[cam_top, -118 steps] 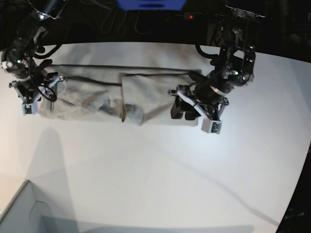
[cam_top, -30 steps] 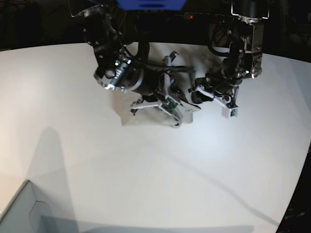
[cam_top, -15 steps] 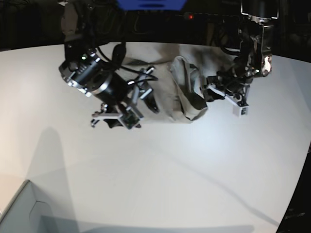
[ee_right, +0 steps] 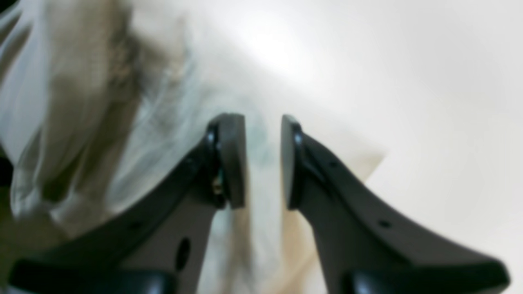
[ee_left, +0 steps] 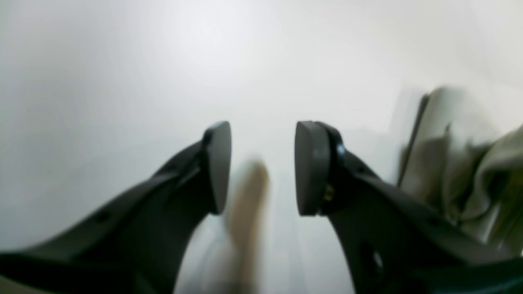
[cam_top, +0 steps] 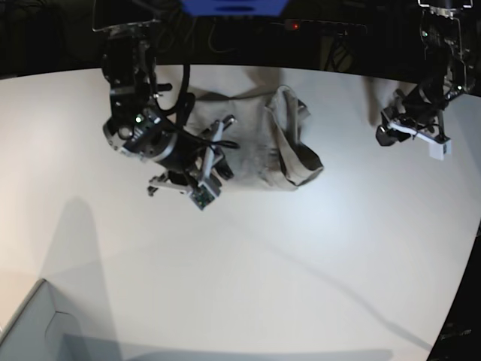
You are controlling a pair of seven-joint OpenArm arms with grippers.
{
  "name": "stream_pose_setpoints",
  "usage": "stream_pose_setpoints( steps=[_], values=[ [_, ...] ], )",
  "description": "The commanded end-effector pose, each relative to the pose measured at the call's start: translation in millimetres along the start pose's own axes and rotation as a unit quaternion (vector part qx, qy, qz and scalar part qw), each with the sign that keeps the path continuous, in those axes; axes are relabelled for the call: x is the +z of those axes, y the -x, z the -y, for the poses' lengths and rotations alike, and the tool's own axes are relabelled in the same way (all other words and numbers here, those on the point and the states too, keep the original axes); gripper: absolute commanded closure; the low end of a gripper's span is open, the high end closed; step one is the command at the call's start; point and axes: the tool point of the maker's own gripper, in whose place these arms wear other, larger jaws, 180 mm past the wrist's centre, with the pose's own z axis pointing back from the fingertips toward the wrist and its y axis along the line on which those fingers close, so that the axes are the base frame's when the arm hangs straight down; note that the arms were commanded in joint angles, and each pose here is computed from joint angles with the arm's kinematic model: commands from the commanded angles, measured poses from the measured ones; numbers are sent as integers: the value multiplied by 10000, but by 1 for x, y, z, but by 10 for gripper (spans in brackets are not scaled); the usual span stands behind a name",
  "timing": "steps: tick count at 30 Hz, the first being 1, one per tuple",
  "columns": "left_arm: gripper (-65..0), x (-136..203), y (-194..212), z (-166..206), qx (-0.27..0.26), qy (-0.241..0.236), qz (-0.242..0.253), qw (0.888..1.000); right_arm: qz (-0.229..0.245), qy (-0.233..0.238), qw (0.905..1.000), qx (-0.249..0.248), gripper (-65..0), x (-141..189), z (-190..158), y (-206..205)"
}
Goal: Layout the t-shirt on the table in an organized manner, then fold the t-shirt properly
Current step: 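Fold the strip end held by the left gripper over the stack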
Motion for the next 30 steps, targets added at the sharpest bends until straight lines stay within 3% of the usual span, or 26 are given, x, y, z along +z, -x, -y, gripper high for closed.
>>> stream_pose_setpoints(
  steps=[1,13,19,22,25,30],
  values=[
    [-252,5,-12,4,-69,85,177,9998,306,-56,9995,-25,-115,-3,0,-19],
    [-252,17,-9,17,-212,222,222,9993,-298,-364,9986,-240,-94,-52,22,-1],
    [-252,35,-9,37,-472,427,328,9974,4,-181,9998,-81,-98,-47,41,-19],
    [-254,43,-11,61,-537,677,486,9951,157,-8,9998,78,-98,-35,51,-30],
    [-301,57,-10,94,-582,1009,677,9909,385,140,9989,229,-98,-18,48,-41],
    [-326,78,-10,158,-686,1718,937,9783,689,328,9961,438,-98,6,43,-56]
  ],
)
